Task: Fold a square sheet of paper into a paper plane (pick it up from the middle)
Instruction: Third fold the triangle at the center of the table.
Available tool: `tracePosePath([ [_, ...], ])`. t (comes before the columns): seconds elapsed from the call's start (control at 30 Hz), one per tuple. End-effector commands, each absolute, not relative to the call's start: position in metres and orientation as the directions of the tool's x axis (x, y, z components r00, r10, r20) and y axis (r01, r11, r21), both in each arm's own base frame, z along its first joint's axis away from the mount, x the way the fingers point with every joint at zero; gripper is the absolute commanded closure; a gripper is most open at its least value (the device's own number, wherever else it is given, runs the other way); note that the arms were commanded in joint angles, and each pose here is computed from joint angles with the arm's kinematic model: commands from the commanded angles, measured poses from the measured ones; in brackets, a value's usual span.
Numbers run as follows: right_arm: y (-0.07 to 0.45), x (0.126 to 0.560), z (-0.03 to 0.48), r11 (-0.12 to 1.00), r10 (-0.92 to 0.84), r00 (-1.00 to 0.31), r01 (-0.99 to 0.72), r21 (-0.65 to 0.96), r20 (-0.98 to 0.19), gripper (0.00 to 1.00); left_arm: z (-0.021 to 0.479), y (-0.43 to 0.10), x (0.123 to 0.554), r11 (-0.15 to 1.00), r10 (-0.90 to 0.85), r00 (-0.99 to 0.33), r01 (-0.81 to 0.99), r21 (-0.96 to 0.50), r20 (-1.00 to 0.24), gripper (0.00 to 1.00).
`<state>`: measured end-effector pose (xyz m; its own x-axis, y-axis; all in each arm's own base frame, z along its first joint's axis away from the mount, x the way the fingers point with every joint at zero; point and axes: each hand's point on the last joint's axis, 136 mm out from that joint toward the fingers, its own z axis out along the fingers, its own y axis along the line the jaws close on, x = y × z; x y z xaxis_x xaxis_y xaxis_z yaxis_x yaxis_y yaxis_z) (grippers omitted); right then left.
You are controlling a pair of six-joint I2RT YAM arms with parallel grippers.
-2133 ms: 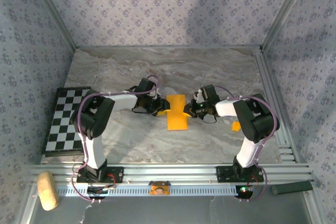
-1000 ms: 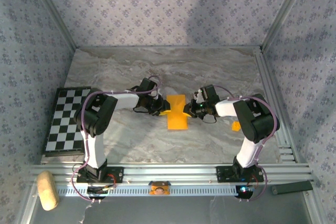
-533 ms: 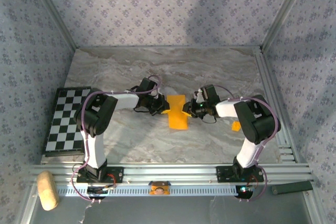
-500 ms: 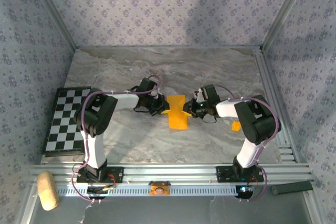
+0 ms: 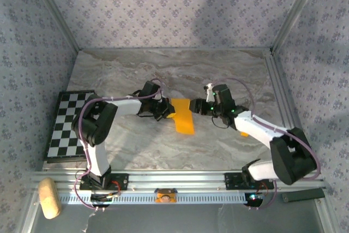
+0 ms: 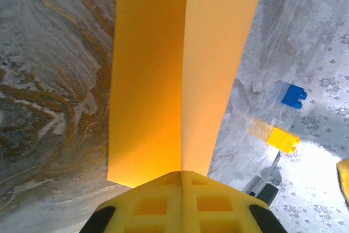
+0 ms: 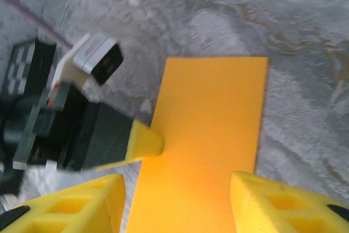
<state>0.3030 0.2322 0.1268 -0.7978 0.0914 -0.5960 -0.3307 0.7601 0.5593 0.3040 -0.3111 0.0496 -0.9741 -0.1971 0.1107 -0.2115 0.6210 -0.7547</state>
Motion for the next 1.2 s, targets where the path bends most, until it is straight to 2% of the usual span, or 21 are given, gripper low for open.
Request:
tracePosePath([
  [0.0,0.244,0.279,0.12,0.788,-0.2,-0.631,-0.558,0.259,-0.749,0.45,0.059,-0.309,0.304,0.612,-0.215,-0.97,-0.227,-0.758,0.118,0.98],
  [0.07,0.262,0.261,0.123,0.722,-0.328,-0.507,-0.679,0.135,-0.797,0.45,0.059,-0.309,0.304,0.611,-0.217,-0.969,-0.23,-0.757,0.12,0.98],
  [0.17,0.28,0.243,0.124,0.652,-0.422,-0.4,-0.758,0.035,-0.814,0.46,0.059,-0.308,0.305,0.613,-0.221,-0.968,-0.232,-0.755,0.117,0.98],
  [0.3,0.299,0.22,0.113,0.562,-0.547,-0.224,-0.813,-0.155,-0.807,0.46,0.059,-0.307,0.307,0.616,-0.223,-0.968,-0.23,-0.753,0.114,0.98],
  [0.37,0.304,0.216,0.106,0.551,-0.593,-0.178,-0.801,-0.235,-0.785,0.45,0.058,-0.307,0.307,0.618,-0.224,-0.968,-0.232,-0.751,0.115,0.98],
  [0.67,0.305,0.226,0.08,0.576,-0.69,-0.146,-0.705,-0.414,-0.709,0.45,0.059,-0.306,0.306,0.617,-0.221,-0.968,-0.23,-0.752,0.115,0.98],
  [0.8,0.304,0.228,0.07,0.583,-0.706,-0.155,-0.682,-0.442,-0.691,0.47,0.059,-0.305,0.306,0.62,-0.218,-0.969,-0.226,-0.751,0.112,0.98],
  [1.17,0.3,0.228,0.059,0.599,-0.704,-0.184,-0.674,-0.433,-0.686,0.65,0.058,-0.303,0.307,0.62,-0.218,-0.969,-0.229,-0.75,0.115,0.98],
])
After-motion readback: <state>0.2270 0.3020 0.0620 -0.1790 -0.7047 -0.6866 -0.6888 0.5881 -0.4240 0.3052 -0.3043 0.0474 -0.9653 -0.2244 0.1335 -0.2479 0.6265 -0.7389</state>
